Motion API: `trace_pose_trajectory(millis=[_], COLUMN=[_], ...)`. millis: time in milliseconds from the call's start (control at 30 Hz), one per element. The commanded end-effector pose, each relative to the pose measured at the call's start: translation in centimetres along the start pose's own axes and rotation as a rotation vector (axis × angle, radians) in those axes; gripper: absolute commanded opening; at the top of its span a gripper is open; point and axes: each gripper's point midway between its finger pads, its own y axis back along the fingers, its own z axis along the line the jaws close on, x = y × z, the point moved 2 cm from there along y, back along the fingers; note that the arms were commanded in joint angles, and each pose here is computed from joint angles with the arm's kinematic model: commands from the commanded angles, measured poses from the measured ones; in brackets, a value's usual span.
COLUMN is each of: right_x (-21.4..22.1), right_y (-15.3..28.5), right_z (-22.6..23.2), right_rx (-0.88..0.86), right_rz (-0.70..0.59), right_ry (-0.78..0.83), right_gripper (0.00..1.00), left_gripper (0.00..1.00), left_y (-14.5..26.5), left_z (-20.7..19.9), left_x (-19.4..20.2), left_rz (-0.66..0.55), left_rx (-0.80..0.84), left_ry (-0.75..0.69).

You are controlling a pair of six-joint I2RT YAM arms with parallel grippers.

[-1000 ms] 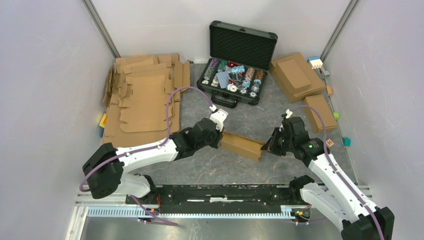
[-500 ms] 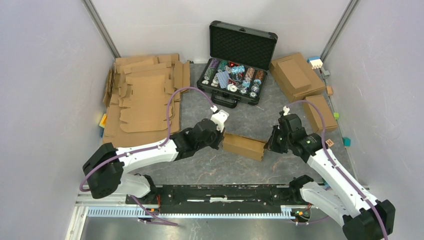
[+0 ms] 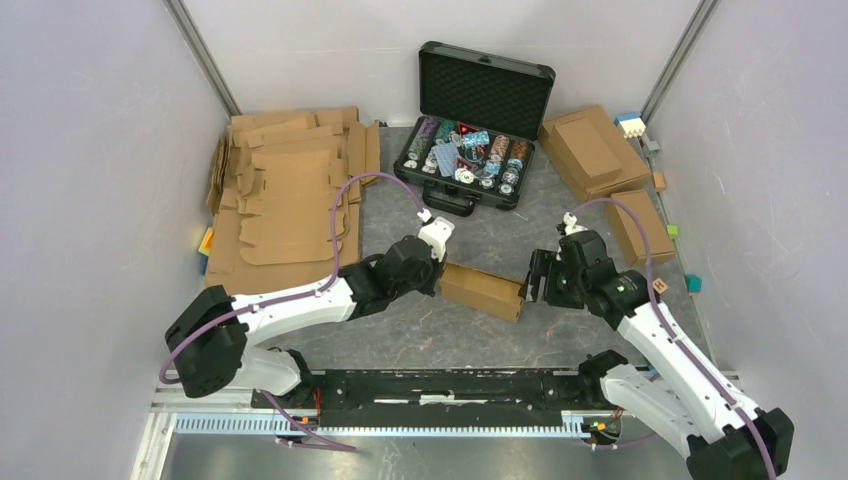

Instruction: Fold the paper box

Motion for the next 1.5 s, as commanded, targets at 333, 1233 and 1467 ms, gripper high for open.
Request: trace_pose_trajectory(millis=[333, 1233, 1467], right_x=[-2.4, -0.9, 1.2], right_y=[3.3, 1.0, -0.4], right_z=[5.4, 5.2, 4.3], right_rx=[-0.334, -0.399, -0.394], right_rz=[-0.078, -0.073, -0.024], right_ry=[0.269, 0.414, 0.412], right_gripper=[0.96, 0.33, 0.22], left_gripper=[0.03, 0.03, 0.03], left_y=[0.0, -0.3, -0.4], left_z=[0.6, 0.6, 0.6], left_x=[1.0, 1.1, 1.1], left_rz=[0.045, 0.053, 0.056], left_rx=[-0.027, -0.027, -0.027], left_ry=[-0.032, -0.033, -0.034])
